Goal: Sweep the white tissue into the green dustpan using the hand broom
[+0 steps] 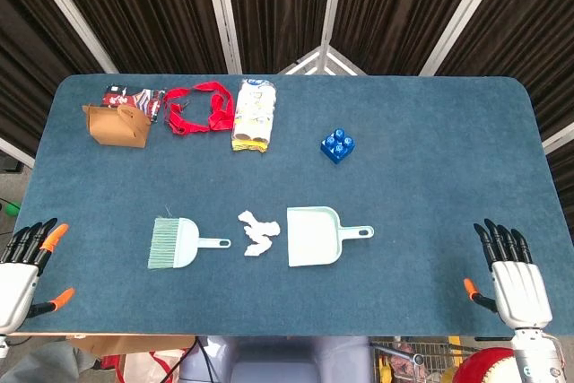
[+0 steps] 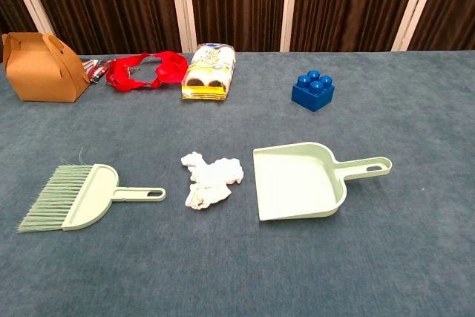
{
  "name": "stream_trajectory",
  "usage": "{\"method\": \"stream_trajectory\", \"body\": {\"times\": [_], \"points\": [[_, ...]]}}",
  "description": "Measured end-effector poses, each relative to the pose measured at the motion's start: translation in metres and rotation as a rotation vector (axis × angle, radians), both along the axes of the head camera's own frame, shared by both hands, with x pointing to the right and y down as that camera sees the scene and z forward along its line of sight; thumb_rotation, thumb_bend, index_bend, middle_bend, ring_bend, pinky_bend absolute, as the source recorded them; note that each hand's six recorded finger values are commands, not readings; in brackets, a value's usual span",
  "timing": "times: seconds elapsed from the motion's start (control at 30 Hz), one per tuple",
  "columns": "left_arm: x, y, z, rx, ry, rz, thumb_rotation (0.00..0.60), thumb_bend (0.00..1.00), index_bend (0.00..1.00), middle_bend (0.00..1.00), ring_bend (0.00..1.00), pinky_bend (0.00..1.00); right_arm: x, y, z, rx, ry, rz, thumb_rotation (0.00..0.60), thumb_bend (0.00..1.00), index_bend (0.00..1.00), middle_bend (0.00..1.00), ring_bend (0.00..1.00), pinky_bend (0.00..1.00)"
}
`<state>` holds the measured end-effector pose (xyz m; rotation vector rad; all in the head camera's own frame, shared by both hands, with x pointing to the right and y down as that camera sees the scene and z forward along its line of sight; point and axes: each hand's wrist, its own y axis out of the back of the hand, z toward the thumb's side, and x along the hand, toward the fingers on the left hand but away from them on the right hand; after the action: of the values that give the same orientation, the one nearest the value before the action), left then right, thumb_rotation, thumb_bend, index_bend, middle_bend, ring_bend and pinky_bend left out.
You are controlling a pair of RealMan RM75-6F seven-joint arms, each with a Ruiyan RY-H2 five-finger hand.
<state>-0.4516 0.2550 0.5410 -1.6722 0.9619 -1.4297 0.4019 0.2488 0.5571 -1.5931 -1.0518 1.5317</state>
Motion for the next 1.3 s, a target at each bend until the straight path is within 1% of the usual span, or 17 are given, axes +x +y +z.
{"method": "stream_trajectory", "body": {"times": [0.1,0.23,0.43,0.7,0.9,1.07,1.13,1.17,1.2,1.23,1.27,1.3], "points": [[0.0,0.0,0.0,0.0,0.002,-0.005,0.6,0.0,0.0,0.0,0.0,0.05,0.004,-0.002,-0.001,0.021,-0.003,0.024,0.6,0.3,0.0,0.0,0.0,0.0],[0.0,0.0,-0.002,0.003,0.004,-0.007,0.6,0.0,0.0,0.0,0.0,0.05,0.009,-0.003,-0.003,0.025,-0.009,0.052,0.6,0.3,0.0,0.0,0.0,0.0],[-0.001,0.0,-0.001,0.002,0.004,-0.014,0.6,0.0,0.0,0.0,0.0,0.05,0.007,-0.003,-0.004,0.026,-0.007,0.042,0.6,0.3,0.0,0.0,0.0,0.0],[-0.002,0.0,-0.002,0.004,0.003,-0.018,0.6,0.0,0.0,0.0,0.0,0.05,0.011,-0.004,-0.004,0.03,-0.006,0.079,0.6,0.3,0.0,0.0,0.0,0.0],[-0.003,-0.001,-0.002,0.001,-0.004,-0.016,0.6,0.0,0.0,0.0,0.0,0.05,0.01,-0.003,-0.005,0.031,-0.011,0.077,0.6,0.3,0.0,0.0,0.0,0.0],[-0.002,-0.001,-0.002,0.001,-0.003,-0.013,0.6,0.0,0.0,0.0,0.0,0.05,0.0,-0.007,-0.004,0.032,-0.033,0.051,0.6,0.3,0.0,0.0,0.0,0.0],[-0.002,0.0,-0.002,0.0,-0.004,-0.011,0.6,0.0,0.0,0.0,0.0,0.05,-0.004,-0.011,-0.002,0.028,-0.038,0.035,0.6,0.3,0.0,0.02,0.02,0.08],[-0.002,-0.001,-0.002,0.0,-0.004,-0.009,0.6,0.0,0.0,0.0,0.0,0.05,-0.007,-0.014,-0.001,0.026,-0.041,0.028,0.6,0.3,0.0,0.07,0.08,0.19],[-0.001,-0.001,-0.002,0.001,-0.004,-0.008,0.6,0.0,0.0,0.0,0.0,0.05,-0.01,-0.018,0.001,0.024,-0.043,0.02,0.6,0.3,0.0,0.2,0.2,0.36],[-0.001,-0.001,-0.002,0.001,-0.004,-0.007,0.6,0.0,0.0,0.0,0.0,0.05,-0.012,-0.021,0.003,0.022,-0.044,0.015,0.6,0.3,0.0,0.29,0.3,0.45],[-0.001,0.0,-0.001,0.001,-0.004,-0.006,0.6,0.0,0.0,0.0,0.0,0.05,-0.014,-0.025,0.005,0.018,-0.046,0.011,0.6,0.3,0.0,0.45,0.46,0.59],[-0.001,0.0,-0.001,-0.001,-0.004,-0.005,0.6,0.0,0.0,0.0,0.0,0.05,-0.017,-0.029,0.009,0.008,-0.046,0.005,0.6,0.3,0.02,0.58,0.58,0.68]]}}
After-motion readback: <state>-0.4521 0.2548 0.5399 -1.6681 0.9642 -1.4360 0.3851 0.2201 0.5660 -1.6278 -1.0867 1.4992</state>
